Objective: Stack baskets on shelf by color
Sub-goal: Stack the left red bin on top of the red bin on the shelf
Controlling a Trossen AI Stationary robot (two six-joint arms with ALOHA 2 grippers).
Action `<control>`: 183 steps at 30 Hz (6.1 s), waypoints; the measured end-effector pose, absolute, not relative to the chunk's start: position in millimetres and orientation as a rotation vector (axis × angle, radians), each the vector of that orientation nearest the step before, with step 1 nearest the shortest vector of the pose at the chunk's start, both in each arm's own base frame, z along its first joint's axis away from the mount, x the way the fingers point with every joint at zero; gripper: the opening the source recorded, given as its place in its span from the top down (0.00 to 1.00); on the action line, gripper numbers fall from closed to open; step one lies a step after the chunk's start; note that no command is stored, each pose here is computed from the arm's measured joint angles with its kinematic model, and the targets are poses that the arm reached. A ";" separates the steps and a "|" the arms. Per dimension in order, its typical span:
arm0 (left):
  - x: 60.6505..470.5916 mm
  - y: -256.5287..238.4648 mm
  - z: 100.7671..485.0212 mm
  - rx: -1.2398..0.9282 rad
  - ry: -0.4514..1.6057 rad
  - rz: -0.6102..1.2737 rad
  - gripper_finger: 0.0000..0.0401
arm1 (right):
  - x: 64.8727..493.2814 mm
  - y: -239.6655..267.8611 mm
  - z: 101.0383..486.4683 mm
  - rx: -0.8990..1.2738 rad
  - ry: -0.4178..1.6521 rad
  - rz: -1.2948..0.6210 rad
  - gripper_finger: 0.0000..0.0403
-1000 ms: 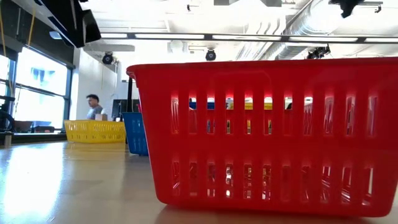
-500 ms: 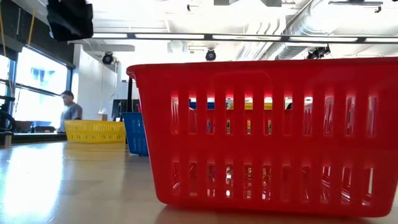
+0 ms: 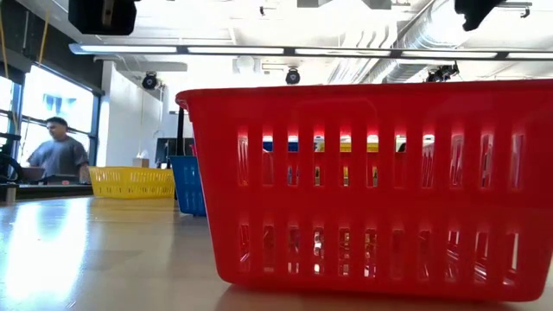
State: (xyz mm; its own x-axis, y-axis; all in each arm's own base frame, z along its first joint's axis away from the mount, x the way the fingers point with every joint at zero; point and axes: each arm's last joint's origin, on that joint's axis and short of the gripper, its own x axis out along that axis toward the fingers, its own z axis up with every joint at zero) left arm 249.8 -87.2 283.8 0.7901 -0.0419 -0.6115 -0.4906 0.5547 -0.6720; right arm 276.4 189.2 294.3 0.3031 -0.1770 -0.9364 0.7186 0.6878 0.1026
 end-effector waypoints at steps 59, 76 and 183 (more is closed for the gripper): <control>302.1 -120.7 263.6 -0.829 0.629 0.329 0.67 | 306.0 146.6 295.3 0.526 1.069 -0.661 0.80; 335.0 -136.5 200.5 -0.915 0.724 0.393 0.67 | 308.0 145.1 295.5 0.514 1.064 -0.646 0.80; 252.7 59.0 306.5 -0.549 0.644 0.743 1.00 | 331.9 75.1 300.6 0.300 0.838 -0.909 0.80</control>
State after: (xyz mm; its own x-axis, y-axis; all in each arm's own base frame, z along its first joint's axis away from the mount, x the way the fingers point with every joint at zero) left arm 252.7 59.0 306.5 0.5657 0.4369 -0.6993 -0.7543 0.6168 -0.2249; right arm 331.9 75.1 300.6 0.3333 -0.5735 -0.7483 0.7924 0.6005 -0.1072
